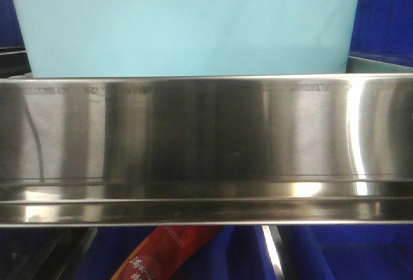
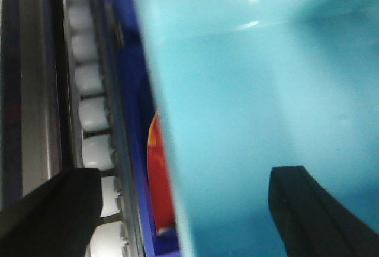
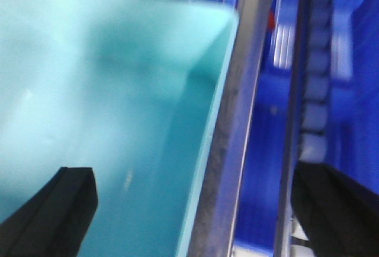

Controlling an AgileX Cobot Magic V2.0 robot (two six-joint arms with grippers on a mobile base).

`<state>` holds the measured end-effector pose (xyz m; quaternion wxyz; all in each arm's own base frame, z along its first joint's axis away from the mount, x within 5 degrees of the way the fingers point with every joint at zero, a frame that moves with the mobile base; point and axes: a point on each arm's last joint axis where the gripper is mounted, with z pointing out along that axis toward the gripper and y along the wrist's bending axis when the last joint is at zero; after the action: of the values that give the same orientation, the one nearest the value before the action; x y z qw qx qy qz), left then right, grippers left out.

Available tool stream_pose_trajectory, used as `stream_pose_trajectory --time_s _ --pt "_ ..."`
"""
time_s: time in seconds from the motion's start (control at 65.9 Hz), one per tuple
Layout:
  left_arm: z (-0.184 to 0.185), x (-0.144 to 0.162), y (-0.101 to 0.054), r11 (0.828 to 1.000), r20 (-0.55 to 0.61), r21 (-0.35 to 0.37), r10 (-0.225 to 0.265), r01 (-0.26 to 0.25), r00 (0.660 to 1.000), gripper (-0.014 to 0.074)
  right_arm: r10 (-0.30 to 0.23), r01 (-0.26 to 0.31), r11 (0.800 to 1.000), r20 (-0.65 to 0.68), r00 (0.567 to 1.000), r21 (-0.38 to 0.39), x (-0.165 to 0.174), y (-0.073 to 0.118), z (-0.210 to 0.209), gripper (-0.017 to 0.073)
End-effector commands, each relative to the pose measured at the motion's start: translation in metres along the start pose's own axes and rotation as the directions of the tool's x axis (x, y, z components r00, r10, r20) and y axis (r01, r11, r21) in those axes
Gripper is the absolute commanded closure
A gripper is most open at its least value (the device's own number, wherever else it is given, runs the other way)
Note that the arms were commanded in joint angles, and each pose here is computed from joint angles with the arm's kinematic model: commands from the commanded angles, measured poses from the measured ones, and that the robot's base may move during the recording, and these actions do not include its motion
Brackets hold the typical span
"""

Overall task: Fetch blue bin and place on conveyor start
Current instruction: 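Close both grippers on opposite bin walls and lift it off the shelf, then hold the bin with both grippers and pull it back from the rack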

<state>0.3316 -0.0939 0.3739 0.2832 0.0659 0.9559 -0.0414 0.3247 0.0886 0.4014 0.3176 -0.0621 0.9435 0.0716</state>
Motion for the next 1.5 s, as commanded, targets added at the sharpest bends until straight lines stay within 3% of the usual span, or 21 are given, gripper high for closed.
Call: stream_pose_trajectory --time_s 0.0,0.228,0.319,0.41,0.486,0.622,0.653,1.002,1.26,1.488 --pt "0.012 -0.003 0.002 0.999 -0.021 0.015 -0.036 0.036 0.999 0.0121 0.001 -0.001 1.000 -0.038 0.999 0.007 -0.002 0.000 0.020 -0.0010" --pt "0.044 -0.003 0.001 0.999 -0.090 0.007 -0.036 0.036 0.995 0.0121 0.003 -0.001 1.000 -0.097 0.995 0.016 -0.002 0.000 0.057 -0.0009" --pt "0.048 -0.002 0.001 0.999 -0.105 0.005 -0.036 0.037 0.994 0.0125 0.004 -0.002 1.000 -0.120 0.993 0.018 -0.001 0.000 0.066 0.0047" --pt "0.048 -0.001 0.001 0.999 -0.113 0.004 -0.036 0.037 0.993 0.0176 0.004 -0.002 1.000 -0.136 0.991 0.020 0.000 -0.001 0.070 0.0197" --pt "0.048 -0.001 0.001 0.999 -0.115 0.004 -0.036 0.037 0.993 0.0286 0.005 -0.002 1.000 -0.143 0.990 0.021 0.001 -0.001 0.070 0.0377" --pt "0.048 -0.001 0.001 0.999 -0.117 0.003 -0.036 0.037 0.992 0.0633 0.005 -0.001 1.000 -0.146 0.989 0.022 0.002 -0.001 0.070 0.0722" --pt "0.048 -0.001 0.001 0.999 -0.119 0.003 -0.036 0.037 0.992 0.0709 0.005 -0.001 1.000 -0.146 0.989 0.022 0.002 -0.001 0.070 0.0724" --pt "0.031 0.002 0.001 0.999 -0.113 0.002 -0.033 0.033 0.993 0.0705 0.004 -0.001 1.000 -0.126 0.992 0.019 0.001 -0.001 0.052 0.0711" --pt "-0.035 0.005 0.004 0.999 0.041 0.029 -0.038 0.037 0.998 0.0705 0.000 0.000 1.000 0.021 1.000 -0.002 0.000 0.000 -0.013 0.0711" --pt "-0.091 0.013 0.006 0.998 0.197 0.057 -0.046 0.036 0.979 0.0705 0.000 0.003 1.000 0.143 0.990 -0.019 0.006 0.000 -0.065 0.0711"
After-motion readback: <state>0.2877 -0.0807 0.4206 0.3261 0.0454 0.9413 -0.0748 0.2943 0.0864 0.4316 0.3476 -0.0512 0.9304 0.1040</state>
